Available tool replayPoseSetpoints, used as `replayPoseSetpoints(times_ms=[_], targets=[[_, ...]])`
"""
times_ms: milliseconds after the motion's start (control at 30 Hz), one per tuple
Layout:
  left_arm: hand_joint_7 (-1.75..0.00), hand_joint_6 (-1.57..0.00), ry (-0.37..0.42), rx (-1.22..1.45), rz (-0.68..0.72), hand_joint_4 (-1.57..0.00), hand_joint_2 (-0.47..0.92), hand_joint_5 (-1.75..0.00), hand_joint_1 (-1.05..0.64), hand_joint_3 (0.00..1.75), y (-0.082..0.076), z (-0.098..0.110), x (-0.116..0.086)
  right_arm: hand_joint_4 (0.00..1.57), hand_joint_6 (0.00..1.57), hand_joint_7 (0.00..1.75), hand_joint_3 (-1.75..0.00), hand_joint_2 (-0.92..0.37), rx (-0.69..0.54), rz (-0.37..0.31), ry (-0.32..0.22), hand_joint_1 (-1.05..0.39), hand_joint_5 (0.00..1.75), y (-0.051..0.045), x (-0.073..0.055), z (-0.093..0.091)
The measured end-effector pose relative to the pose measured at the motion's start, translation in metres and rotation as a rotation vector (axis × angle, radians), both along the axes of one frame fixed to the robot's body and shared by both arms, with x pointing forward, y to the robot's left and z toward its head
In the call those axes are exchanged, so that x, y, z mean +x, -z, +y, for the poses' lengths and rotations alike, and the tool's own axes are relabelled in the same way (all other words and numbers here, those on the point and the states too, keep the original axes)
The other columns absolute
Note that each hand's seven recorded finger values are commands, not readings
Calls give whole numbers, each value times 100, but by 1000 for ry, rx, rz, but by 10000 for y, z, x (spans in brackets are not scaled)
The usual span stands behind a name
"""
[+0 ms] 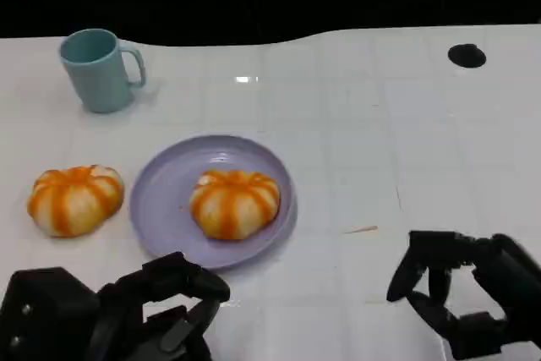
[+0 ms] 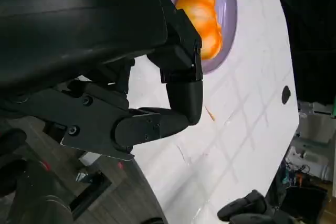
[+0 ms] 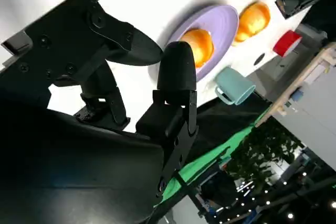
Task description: Grasp the bread from the table and place it into the plate.
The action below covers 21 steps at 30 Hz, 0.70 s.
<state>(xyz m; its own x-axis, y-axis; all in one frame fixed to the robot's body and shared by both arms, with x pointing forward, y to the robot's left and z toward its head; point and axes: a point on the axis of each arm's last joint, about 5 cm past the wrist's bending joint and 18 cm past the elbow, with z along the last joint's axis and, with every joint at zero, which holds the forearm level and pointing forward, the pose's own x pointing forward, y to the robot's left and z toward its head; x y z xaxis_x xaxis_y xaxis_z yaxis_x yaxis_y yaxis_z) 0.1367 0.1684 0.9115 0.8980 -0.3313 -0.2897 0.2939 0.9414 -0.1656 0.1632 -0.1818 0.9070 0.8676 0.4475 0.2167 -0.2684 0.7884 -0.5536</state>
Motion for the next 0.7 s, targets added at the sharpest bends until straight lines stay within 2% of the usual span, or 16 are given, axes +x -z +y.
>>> replayPoseSetpoints(times_ms=[333, 700], targets=[[-133, -58, -6, 0, 2, -64, 92, -175, -35, 51, 2, 18, 4, 96, 80, 137, -117, -46, -25, 39, 116, -13, 175, -27, -185, -71], [-130, -59, -17, -4, 11, -62, 92, -175, -33, 52, 16, 80, 8, 95, 80, 144, -115, -45, -88, 69, 199, -15, 175, 55, -193, -53]])
